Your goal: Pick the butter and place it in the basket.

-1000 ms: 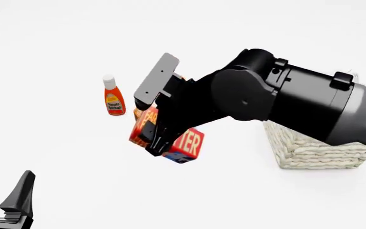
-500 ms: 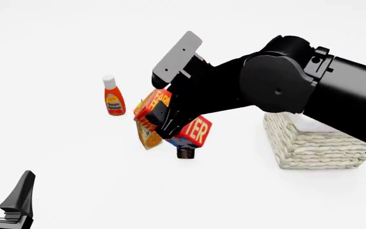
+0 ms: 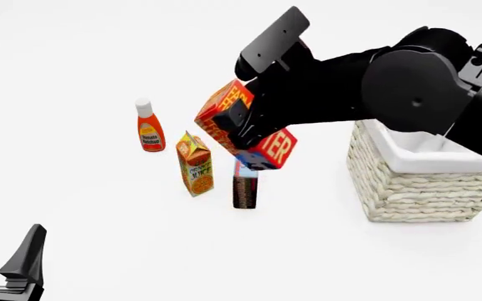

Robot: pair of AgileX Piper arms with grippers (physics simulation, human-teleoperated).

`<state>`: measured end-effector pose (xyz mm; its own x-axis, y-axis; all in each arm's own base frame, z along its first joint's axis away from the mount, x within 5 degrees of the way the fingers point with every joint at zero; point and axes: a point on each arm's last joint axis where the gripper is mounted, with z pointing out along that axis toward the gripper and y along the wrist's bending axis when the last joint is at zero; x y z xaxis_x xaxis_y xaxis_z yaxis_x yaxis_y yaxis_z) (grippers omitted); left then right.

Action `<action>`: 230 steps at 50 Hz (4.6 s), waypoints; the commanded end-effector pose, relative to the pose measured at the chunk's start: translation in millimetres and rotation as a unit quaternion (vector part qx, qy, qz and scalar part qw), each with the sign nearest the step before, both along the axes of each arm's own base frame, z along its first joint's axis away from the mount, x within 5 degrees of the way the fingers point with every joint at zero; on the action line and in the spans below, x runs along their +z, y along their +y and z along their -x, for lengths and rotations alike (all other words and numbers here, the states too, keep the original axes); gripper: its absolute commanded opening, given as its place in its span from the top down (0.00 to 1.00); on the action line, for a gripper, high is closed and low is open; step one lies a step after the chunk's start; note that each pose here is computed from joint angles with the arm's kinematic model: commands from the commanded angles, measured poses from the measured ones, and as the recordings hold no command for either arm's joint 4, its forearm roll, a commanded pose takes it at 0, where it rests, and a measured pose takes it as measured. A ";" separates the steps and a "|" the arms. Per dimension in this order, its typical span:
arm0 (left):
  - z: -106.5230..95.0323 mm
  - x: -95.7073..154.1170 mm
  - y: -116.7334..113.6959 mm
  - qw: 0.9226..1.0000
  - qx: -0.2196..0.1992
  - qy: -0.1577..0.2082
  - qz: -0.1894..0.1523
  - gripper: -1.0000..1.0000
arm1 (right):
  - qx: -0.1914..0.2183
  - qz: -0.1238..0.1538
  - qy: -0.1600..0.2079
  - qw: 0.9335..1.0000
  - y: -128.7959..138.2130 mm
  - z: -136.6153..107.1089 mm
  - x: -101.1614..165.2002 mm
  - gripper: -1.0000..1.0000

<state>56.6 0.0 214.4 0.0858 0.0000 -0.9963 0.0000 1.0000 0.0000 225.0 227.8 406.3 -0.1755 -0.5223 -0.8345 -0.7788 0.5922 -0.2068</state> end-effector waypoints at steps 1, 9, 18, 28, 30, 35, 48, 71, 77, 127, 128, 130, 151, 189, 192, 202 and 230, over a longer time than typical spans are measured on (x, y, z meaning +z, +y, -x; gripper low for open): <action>0.0 0.0 0.0 1.000 0.000 0.000 0.000 0.00 | -0.033 -0.038 -0.029 0.998 -19.5 -4.7 18.2 1.00; 0.0 0.0 0.0 1.000 0.000 0.000 0.000 0.00 | -0.046 -0.044 -0.026 0.998 -23.0 -9.2 13.3 1.00; 0.0 0.0 0.0 1.000 0.000 0.000 0.000 0.00 | -0.063 -0.056 -0.039 0.996 -33.6 -13.0 17.5 1.00; 0.0 0.0 0.0 1.000 0.000 0.000 0.000 0.00 | -0.084 -0.067 -0.047 0.993 -44.4 -18.8 17.0 1.00; 0.0 0.0 0.0 1.000 0.000 0.000 0.000 0.00 | -0.090 -0.072 -0.051 0.992 -47.8 -19.3 18.6 1.00; 0.0 0.0 0.0 1.000 0.000 0.000 0.000 0.00 | -0.098 -0.077 -0.057 0.991 -52.6 -20.9 20.5 1.00; 0.0 0.0 0.0 1.000 0.000 0.000 0.000 0.00 | -0.136 -0.109 -0.072 0.982 -70.5 -28.9 30.4 1.00; 0.0 0.0 0.0 1.000 0.000 0.000 0.000 0.00 | -0.197 -0.149 -0.079 0.966 -96.2 -45.4 36.2 1.00; 0.0 0.0 0.0 1.000 0.000 0.000 0.000 0.00 | -0.209 -0.154 -0.084 0.962 -103.0 -48.1 38.2 1.00; 0.0 0.0 0.0 1.000 0.000 0.000 0.000 0.00 | -0.301 -0.221 -0.140 0.917 -163.4 -39.2 48.5 1.00; 0.0 0.0 0.0 1.000 0.000 0.000 0.000 0.00 | -0.301 -0.221 -0.140 0.917 -163.4 -39.2 48.4 1.00; 0.0 0.0 0.0 1.000 0.000 0.000 0.000 0.00 | -0.305 -0.223 -0.144 0.915 -166.3 -37.9 47.6 1.00; 0.0 0.0 0.0 1.000 0.000 0.000 0.000 0.00 | -0.341 -0.242 -0.204 0.885 -197.4 -17.3 31.9 1.00; 0.0 0.0 0.0 1.000 0.000 0.000 0.000 0.00 | -0.371 -0.239 -0.222 0.869 -214.6 -36.5 -2.8 1.00; 0.0 0.0 0.0 1.000 0.000 0.000 0.000 0.00 | -0.375 -0.240 -0.222 0.868 -216.4 -39.9 -6.1 1.00; 0.0 0.0 0.0 1.000 0.000 0.000 0.000 0.00 | -0.386 -0.244 -0.225 0.861 -223.0 -42.9 -9.2 1.00; 0.0 0.0 0.0 1.000 0.000 0.000 0.000 0.00 | -0.406 -0.247 -0.233 0.848 -236.2 -54.3 -20.0 1.00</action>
